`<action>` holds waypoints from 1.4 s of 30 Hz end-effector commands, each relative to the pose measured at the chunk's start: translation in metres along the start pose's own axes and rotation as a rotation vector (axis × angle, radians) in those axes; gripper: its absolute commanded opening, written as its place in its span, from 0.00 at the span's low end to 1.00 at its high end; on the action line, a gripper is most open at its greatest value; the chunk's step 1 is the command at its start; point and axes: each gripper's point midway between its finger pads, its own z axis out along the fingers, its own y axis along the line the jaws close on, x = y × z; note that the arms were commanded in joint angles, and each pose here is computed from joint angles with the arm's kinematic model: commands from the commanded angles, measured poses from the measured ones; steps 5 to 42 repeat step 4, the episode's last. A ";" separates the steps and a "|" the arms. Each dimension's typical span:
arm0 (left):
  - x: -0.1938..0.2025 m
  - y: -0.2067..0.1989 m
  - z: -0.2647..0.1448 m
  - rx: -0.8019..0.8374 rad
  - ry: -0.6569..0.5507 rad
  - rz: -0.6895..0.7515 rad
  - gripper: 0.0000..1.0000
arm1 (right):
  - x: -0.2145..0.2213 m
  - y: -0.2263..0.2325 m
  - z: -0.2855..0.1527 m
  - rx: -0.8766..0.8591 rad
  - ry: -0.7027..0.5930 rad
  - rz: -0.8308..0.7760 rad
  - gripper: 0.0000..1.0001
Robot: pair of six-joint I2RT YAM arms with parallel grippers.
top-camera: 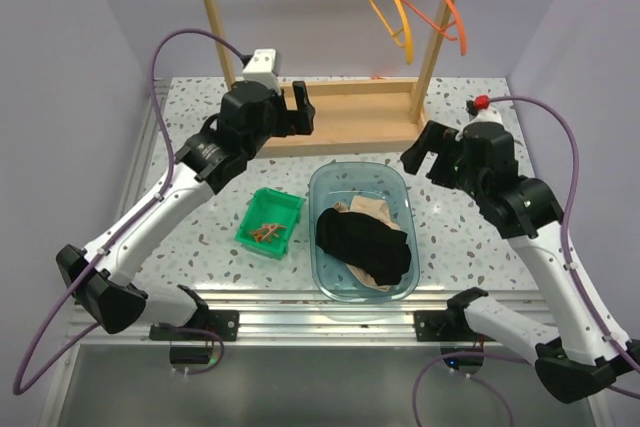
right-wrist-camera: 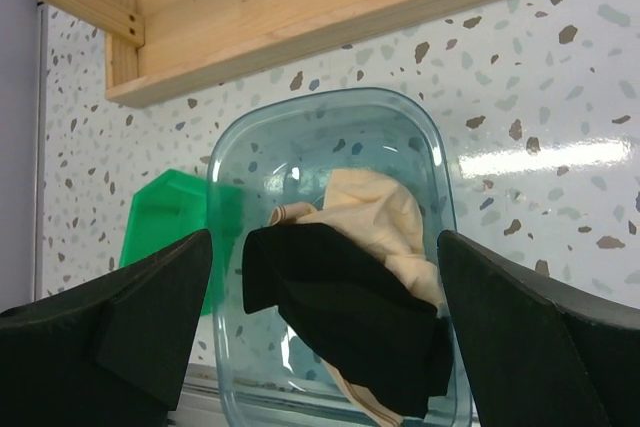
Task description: Remove the underwear clipped to the hanger
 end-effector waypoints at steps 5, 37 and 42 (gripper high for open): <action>-0.023 0.000 0.010 0.003 -0.070 0.010 1.00 | -0.009 -0.011 -0.013 0.072 -0.024 0.018 0.98; -0.023 0.000 0.010 0.003 -0.070 0.010 1.00 | -0.009 -0.011 -0.013 0.072 -0.024 0.018 0.98; -0.023 0.000 0.010 0.003 -0.070 0.010 1.00 | -0.009 -0.011 -0.013 0.072 -0.024 0.018 0.98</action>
